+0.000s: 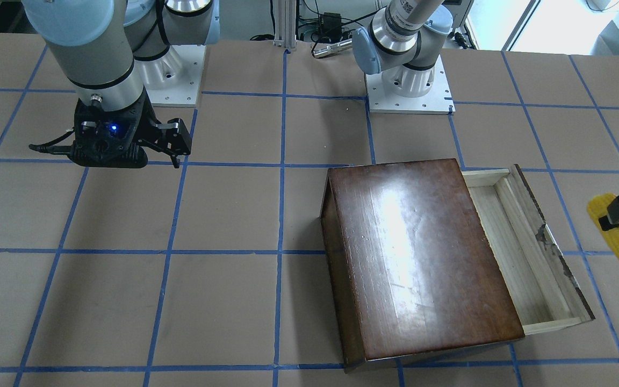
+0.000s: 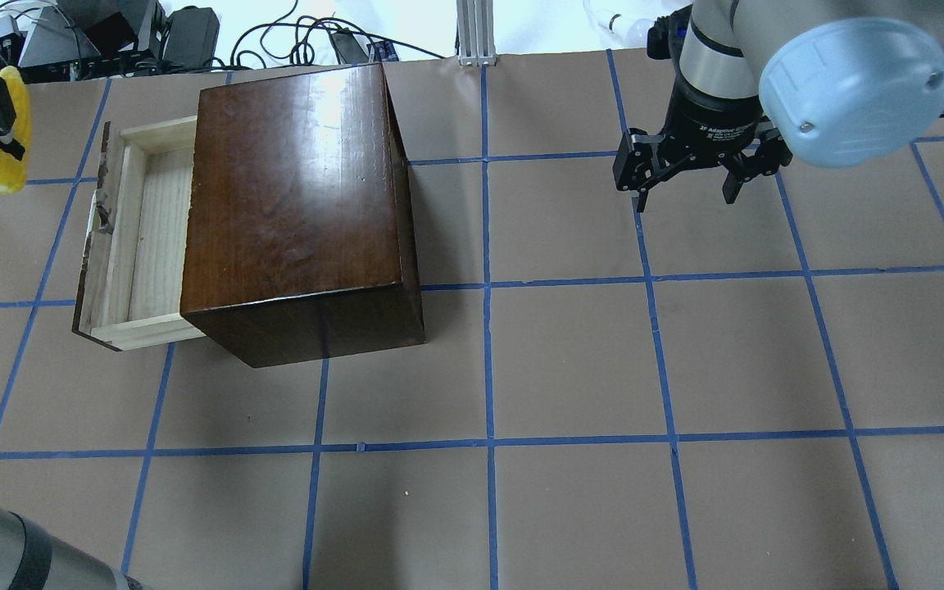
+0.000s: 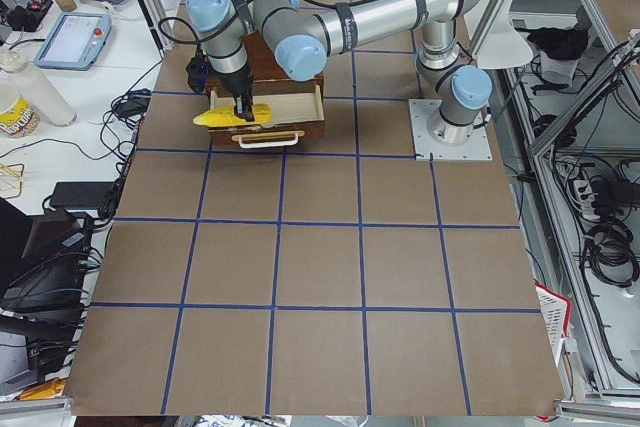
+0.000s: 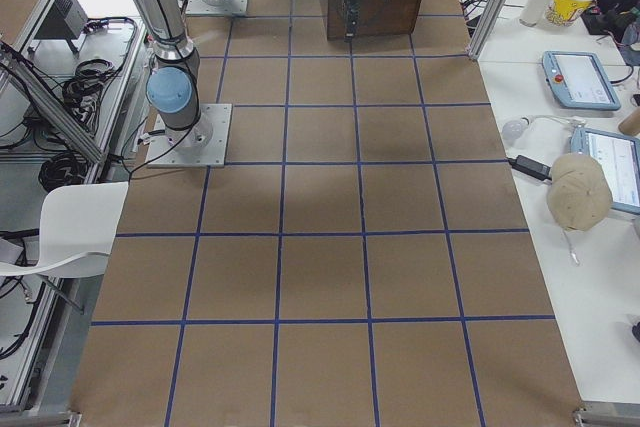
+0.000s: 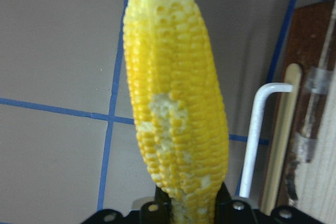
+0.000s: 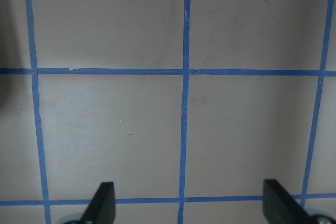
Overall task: Open drawer and put corn inside
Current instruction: 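Carry the corn over the open drawer and lower it inside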
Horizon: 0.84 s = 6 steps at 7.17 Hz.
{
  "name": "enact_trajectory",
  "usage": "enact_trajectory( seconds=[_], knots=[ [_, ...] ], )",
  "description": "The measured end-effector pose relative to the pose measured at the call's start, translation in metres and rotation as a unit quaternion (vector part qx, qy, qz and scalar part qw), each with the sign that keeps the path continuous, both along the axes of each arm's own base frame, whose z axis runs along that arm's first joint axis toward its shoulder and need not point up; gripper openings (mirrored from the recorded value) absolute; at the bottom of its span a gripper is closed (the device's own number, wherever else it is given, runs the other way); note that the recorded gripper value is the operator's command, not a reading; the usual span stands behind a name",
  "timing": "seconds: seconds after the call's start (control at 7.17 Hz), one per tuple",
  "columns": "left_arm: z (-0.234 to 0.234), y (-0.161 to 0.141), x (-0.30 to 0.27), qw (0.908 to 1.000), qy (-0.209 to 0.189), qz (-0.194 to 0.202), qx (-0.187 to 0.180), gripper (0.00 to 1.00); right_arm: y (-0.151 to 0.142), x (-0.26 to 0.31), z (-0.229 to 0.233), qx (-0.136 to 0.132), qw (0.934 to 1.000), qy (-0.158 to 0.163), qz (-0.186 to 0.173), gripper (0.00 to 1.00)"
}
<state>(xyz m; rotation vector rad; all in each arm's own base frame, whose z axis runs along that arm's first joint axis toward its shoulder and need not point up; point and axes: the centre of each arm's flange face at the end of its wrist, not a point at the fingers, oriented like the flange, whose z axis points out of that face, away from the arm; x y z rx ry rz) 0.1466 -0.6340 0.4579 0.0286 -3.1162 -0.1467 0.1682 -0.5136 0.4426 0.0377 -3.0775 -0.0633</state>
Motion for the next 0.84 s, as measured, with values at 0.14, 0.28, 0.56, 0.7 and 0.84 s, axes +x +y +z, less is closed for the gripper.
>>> enact_trajectory(
  seconds=[0.14, 0.28, 0.56, 0.7, 0.84],
  knots=[
    [-0.003, -0.003, -0.031, 0.9997, 0.004, -0.023, 0.007, 0.0, 0.0, 0.0, 0.0, 0.0, 1.0, 0.0, 0.0, 1.0],
    [-0.015, -0.003, -0.05, 0.9991, 0.011, -0.037, 0.02, 0.0, 0.0, 0.0, 0.0, 0.0, 1.0, 0.0, 0.0, 1.0],
    [-0.053, 0.003, -0.063, 0.9973, 0.028, -0.042, 0.053, 0.0, 0.0, 0.0, 0.0, 0.0, 1.0, 0.001, 0.0, 1.0],
    [-0.069, 0.007, -0.066, 0.9961, 0.034, -0.044, 0.068, 0.0, 0.0, 0.0, 0.0, 0.0, 1.0, 0.001, 0.0, 1.0],
    [-0.082, 0.009, -0.067, 0.995, 0.04, -0.045, 0.079, 0.0, 0.0, 0.0, 0.0, 0.0, 1.0, 0.001, 0.0, 1.0]
  ],
)
